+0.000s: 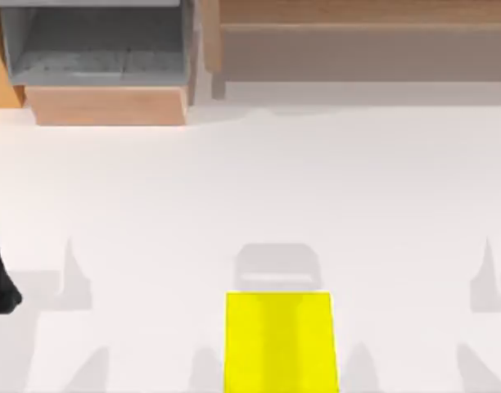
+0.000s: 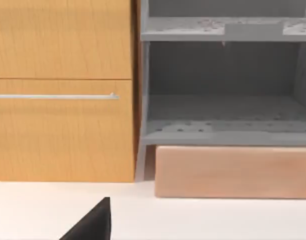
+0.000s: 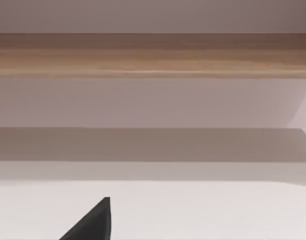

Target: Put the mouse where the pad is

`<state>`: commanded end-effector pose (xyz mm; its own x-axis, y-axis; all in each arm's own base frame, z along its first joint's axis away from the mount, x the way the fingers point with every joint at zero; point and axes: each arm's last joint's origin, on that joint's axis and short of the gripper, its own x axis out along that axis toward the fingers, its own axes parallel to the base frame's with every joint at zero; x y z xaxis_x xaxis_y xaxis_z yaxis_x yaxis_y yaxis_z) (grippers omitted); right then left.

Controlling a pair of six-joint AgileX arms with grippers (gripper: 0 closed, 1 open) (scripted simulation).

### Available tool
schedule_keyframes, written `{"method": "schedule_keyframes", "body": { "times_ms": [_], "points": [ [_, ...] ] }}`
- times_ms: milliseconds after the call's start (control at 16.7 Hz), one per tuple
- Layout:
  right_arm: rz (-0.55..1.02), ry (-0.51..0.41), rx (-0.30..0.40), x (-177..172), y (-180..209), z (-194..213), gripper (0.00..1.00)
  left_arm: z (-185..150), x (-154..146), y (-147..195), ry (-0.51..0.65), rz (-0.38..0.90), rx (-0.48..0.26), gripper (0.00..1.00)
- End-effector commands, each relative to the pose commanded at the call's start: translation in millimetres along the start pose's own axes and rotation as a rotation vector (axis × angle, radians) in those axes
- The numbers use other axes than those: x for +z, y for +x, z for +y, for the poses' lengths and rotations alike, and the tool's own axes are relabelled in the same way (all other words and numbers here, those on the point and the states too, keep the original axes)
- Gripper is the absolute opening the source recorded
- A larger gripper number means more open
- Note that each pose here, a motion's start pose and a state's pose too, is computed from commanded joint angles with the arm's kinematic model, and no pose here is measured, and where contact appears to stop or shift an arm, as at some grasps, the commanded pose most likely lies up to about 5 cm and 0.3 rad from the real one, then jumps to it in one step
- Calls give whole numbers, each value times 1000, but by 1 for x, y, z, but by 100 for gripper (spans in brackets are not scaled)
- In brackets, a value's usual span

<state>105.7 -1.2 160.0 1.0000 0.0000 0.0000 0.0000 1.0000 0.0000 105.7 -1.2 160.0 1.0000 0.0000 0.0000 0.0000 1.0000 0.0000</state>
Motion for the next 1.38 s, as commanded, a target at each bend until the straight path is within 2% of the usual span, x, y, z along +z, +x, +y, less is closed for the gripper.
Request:
{"method": "schedule_keyframes", "body": {
  "times_ms": [240, 420, 660, 840, 960, 1080, 1200, 1380],
  "points": [
    [6, -26, -6, 7, 0, 0, 100, 0, 0, 0, 0, 0, 0, 100],
    [44, -136, -22, 32, 2, 0, 100, 0, 0, 0, 0, 0, 0, 100],
    [199, -413, -11, 73, 18, 0, 100, 0, 0, 0, 0, 0, 0, 100],
    [422, -683, 74, 89, 47, -1, 100, 0, 0, 0, 0, 0, 0, 100],
    [610, -871, 194, 88, 73, -3, 100, 0, 0, 0, 0, 0, 0, 100],
    [800, -1041, 370, 78, 100, -6, 100, 0, 0, 0, 0, 0, 0, 100],
    [969, -1176, 593, 64, 125, -12, 100, 0, 0, 0, 0, 0, 0, 100],
    [1134, -1290, 964, 39, 160, -26, 100, 0, 0, 0, 0, 0, 0, 100]
  ]
}}
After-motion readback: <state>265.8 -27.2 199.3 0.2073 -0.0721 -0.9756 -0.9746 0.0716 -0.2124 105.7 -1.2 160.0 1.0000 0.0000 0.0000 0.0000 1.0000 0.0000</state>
